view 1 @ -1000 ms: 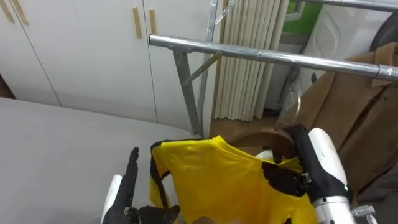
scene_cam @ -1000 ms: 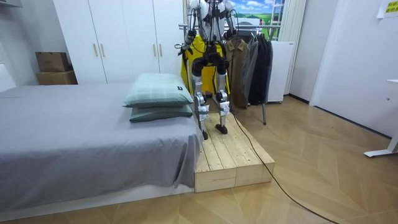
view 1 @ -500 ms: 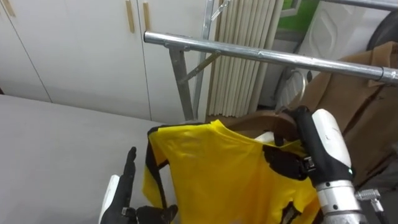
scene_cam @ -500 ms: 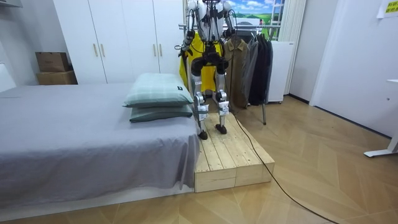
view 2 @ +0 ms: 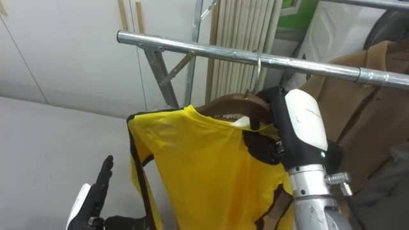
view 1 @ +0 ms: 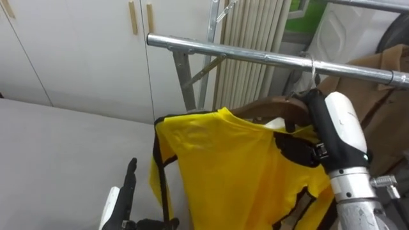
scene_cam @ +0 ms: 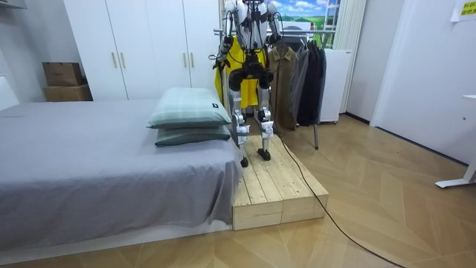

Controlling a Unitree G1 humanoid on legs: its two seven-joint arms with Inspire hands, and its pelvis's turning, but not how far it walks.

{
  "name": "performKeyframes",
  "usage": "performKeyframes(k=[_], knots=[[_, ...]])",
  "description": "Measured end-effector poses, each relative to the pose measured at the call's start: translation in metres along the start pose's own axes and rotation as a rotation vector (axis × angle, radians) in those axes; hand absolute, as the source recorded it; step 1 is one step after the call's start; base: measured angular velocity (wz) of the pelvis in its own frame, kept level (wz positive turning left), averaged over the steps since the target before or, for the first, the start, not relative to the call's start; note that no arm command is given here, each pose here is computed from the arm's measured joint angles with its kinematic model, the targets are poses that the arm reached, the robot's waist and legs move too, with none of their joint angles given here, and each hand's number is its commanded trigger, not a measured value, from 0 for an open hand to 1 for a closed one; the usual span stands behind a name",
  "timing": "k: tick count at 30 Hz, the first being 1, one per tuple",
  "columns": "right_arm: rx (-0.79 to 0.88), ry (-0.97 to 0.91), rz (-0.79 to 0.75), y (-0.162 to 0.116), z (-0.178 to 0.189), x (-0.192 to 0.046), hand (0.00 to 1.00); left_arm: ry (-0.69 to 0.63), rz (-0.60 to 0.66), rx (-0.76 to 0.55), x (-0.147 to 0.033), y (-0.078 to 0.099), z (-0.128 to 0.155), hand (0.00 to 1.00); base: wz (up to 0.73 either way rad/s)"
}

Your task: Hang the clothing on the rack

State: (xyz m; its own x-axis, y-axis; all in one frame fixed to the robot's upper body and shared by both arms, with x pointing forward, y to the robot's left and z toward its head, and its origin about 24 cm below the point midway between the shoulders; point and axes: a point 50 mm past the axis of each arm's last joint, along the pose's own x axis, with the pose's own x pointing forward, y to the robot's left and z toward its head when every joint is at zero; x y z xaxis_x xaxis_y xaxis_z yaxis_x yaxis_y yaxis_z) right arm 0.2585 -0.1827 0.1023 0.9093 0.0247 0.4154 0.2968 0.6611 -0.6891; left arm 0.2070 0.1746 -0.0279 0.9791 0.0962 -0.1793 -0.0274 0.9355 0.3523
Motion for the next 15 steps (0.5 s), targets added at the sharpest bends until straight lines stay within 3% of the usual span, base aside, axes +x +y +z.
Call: performKeyframes(k=[8, 15], knots=[[0.009, 0.007, -0.027, -0.0031, -0.0013, 0.0004, 1.0, 0.003, -0.004, 0.0, -0.0004, -0.0001, -0.0008, 0.0, 0.0], [0.184, 0.058, -0.048, -0.0058, -0.0047, 0.0008, 1.0, 0.003, -0.012, 0.0, -0.0005, -0.0005, -0.0008, 0.0, 0.0]])
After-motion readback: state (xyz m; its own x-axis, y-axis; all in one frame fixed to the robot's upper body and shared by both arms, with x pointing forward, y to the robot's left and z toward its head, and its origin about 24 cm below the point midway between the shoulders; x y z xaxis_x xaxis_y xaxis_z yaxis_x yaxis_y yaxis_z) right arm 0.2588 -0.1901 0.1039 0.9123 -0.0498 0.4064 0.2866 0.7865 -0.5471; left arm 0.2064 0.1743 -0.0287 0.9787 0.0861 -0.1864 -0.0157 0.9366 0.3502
